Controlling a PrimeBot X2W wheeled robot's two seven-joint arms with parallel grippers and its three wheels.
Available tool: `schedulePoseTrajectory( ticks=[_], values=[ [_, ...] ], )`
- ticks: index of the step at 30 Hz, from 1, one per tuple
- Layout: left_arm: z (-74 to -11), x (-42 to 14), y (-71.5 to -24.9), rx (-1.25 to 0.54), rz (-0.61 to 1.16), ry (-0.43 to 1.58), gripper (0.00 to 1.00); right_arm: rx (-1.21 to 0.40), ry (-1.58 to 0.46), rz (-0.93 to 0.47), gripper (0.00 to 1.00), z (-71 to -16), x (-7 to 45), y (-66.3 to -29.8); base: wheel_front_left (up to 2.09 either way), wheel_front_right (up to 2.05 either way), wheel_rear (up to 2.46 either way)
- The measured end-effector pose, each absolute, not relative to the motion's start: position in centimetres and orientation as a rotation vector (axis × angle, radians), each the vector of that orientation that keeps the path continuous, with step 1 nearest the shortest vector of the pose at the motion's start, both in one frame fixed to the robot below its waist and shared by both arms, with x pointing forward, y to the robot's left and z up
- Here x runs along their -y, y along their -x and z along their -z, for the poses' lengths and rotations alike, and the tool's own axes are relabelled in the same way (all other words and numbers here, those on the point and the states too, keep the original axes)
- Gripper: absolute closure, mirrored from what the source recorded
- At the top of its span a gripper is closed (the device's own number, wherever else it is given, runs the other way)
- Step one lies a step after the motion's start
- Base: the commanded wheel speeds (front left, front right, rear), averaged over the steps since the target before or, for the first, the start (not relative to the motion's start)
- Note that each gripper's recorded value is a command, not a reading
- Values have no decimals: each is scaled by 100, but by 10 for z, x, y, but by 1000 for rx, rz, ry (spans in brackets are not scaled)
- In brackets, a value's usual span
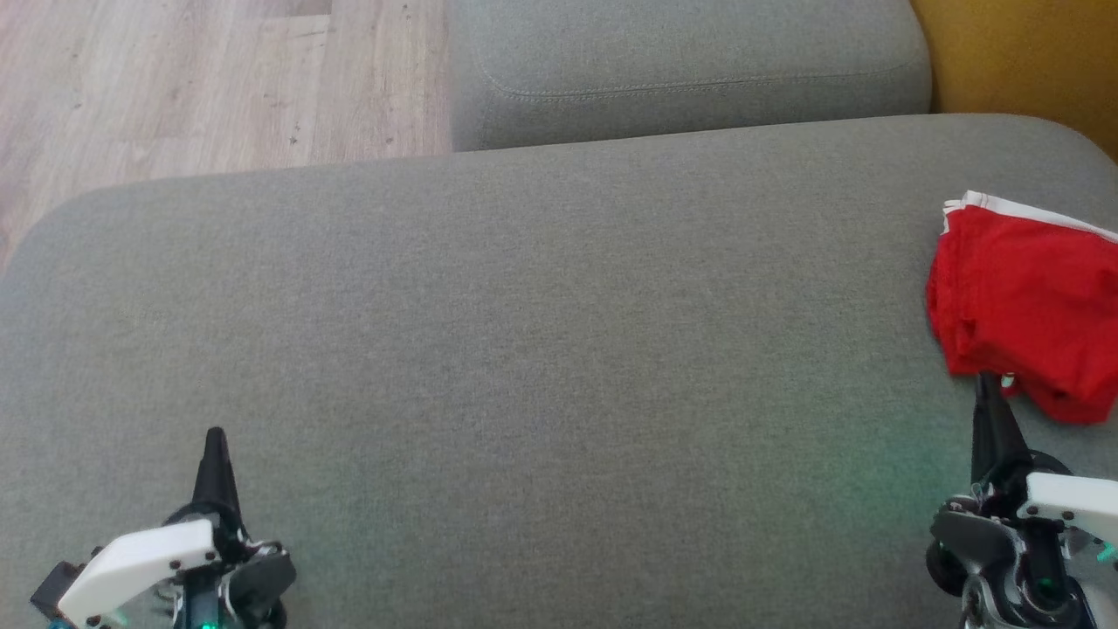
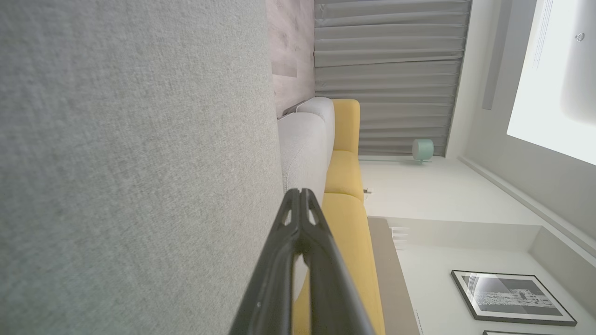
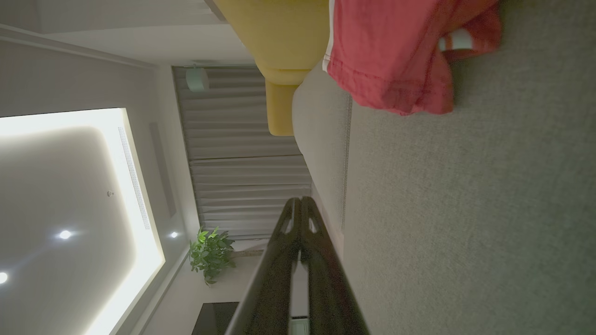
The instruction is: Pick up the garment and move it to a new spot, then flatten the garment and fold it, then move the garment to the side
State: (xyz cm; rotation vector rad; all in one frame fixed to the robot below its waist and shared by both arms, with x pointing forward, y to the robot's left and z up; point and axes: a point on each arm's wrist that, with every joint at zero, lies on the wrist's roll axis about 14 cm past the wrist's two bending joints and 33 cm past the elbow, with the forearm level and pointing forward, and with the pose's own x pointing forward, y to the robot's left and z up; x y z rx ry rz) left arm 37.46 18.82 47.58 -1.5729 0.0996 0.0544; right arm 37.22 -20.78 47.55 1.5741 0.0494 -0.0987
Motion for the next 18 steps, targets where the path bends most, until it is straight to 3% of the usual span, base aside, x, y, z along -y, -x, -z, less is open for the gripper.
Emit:
schedulePoseTrajectory(
  ticks=[18],
  values=[
    [-476,-188,-375,-99,-55,1573,100,-49,-1574,99,100,-476,208,-372,0,0,0]
  ],
)
